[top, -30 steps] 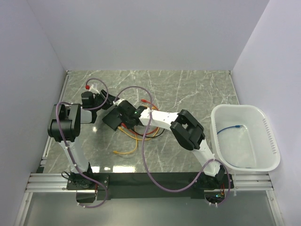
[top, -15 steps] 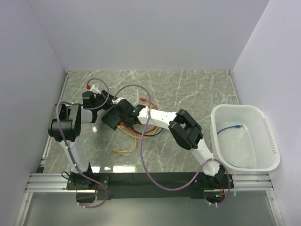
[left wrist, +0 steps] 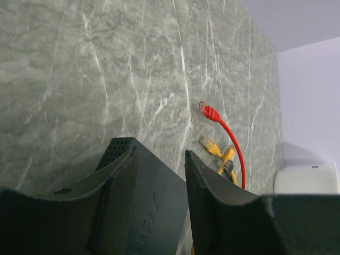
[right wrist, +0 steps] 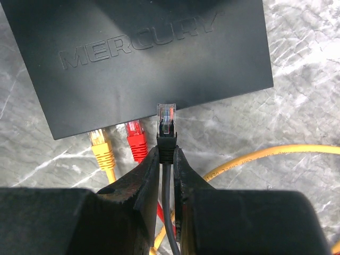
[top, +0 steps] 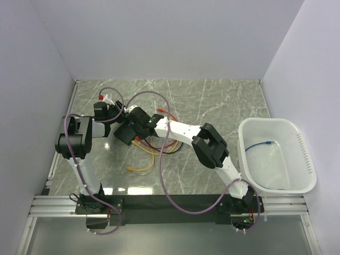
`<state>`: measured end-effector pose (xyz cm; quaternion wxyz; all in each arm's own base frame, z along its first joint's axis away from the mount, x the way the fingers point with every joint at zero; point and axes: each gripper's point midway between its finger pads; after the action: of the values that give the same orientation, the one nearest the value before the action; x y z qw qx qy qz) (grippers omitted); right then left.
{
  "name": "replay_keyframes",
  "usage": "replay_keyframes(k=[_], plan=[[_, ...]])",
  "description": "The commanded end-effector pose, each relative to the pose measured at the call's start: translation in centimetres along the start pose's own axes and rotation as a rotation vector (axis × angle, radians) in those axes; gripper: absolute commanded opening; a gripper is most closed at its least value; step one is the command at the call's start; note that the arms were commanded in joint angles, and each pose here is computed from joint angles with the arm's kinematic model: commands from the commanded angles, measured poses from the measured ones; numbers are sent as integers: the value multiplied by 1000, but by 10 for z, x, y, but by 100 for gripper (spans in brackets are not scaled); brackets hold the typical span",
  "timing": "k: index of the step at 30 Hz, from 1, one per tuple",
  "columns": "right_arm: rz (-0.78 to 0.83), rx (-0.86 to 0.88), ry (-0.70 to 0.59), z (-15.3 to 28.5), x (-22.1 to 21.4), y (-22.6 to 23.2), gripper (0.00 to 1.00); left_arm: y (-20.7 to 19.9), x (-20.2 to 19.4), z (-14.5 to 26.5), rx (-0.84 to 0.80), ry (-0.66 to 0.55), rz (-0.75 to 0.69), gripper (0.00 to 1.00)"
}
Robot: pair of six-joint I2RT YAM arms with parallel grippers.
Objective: Insert the plug into the switch port
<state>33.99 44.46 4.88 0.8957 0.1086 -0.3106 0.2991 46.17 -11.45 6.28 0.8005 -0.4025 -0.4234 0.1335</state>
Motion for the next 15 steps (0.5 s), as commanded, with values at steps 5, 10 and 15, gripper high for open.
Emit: replay_keyframes(k=[5,10,15], plan=[[-7,-12,-27,1,9,-6,0,9,3,-7,55,18,19,46],[-24,-26,-6,5,-15,-18,0,15,2,-5,96,8,40,46],[-21,-22,9,2,-19,-17,0,18,0,-5,111,13,68,46]])
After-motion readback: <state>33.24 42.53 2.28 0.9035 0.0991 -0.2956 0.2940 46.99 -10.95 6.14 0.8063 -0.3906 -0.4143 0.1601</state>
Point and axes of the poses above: each gripper's point midway between its finger pads, its own z axis back along the fingers, its own y axis along the line the jaws close on, x = y × z, and after that the axes turned 3 degrees about -z, right-handed
